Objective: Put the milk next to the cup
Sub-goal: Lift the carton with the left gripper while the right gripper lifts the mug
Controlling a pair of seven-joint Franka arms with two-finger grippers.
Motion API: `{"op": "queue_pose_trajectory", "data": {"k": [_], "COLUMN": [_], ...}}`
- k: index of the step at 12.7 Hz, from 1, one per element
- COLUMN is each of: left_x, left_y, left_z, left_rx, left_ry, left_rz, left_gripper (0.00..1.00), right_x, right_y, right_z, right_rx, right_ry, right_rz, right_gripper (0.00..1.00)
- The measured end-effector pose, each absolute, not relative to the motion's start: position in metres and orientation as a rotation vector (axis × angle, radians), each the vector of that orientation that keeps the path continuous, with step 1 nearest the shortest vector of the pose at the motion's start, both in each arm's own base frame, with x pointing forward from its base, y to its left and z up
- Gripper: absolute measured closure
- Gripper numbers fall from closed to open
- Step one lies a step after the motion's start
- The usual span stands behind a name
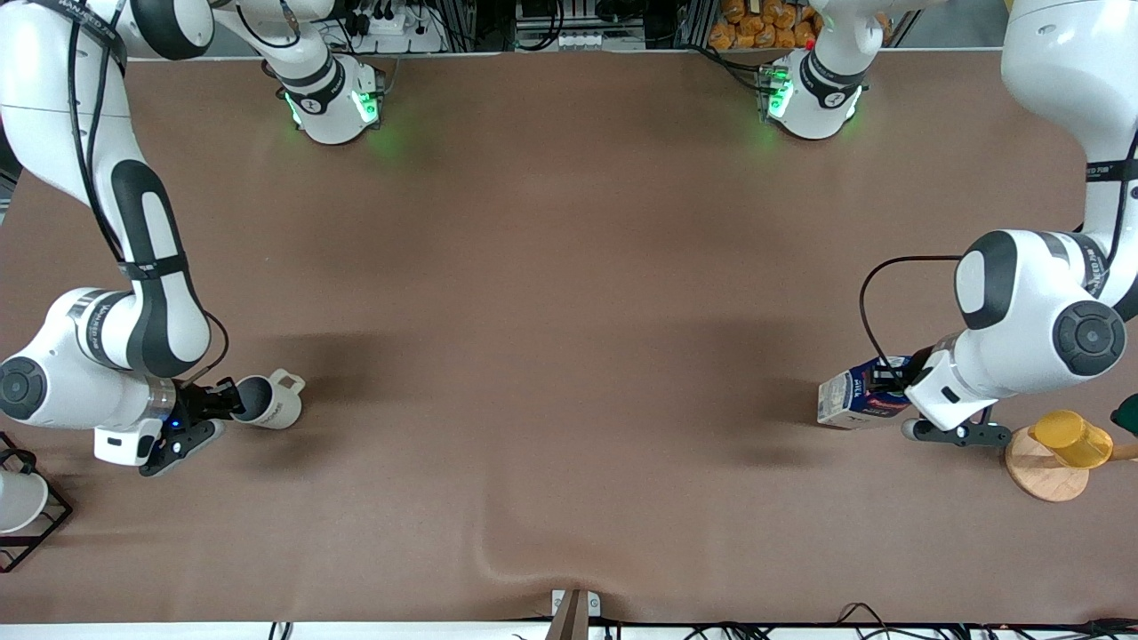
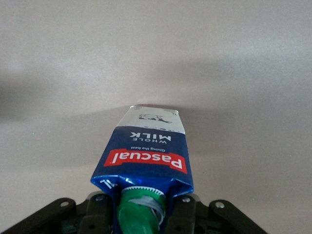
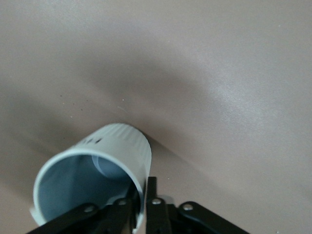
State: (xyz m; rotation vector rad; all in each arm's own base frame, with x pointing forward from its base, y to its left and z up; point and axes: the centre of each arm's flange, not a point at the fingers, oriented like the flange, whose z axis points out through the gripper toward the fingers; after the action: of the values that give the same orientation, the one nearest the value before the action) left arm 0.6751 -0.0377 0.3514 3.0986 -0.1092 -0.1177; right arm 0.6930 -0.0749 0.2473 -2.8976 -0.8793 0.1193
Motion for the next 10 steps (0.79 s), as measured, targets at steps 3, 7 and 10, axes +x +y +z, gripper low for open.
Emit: {"op": "queue_pose_trajectory", "data": {"k": [3, 7, 10], "left_x": [0.668, 0.657, 0.655], "left_y": [-0.037, -0.040, -0.043], "left_z": [0.370, 0.405, 0.409], "left_rx": [3.103, 3.114, 3.115], "left_ry": [-0.111, -0.072, -0.064], "left_rz": [-0.165, -0.172, -0.184], "left_gripper": [0.60, 0.60, 0.60], "right_x": [0.694, 0.708, 0.718], "right_y": [-0.071, -0.058, -0.042], "right_z": [0.248, 0.275, 0.306], "right_rx": [-2.894, -2.887, -2.897], "right_ry": [-0.887, -0.993, -1.144], "right_rz": [0.118, 0.032, -0.015], "right_gripper": [0.96, 0.96, 0.96]}}
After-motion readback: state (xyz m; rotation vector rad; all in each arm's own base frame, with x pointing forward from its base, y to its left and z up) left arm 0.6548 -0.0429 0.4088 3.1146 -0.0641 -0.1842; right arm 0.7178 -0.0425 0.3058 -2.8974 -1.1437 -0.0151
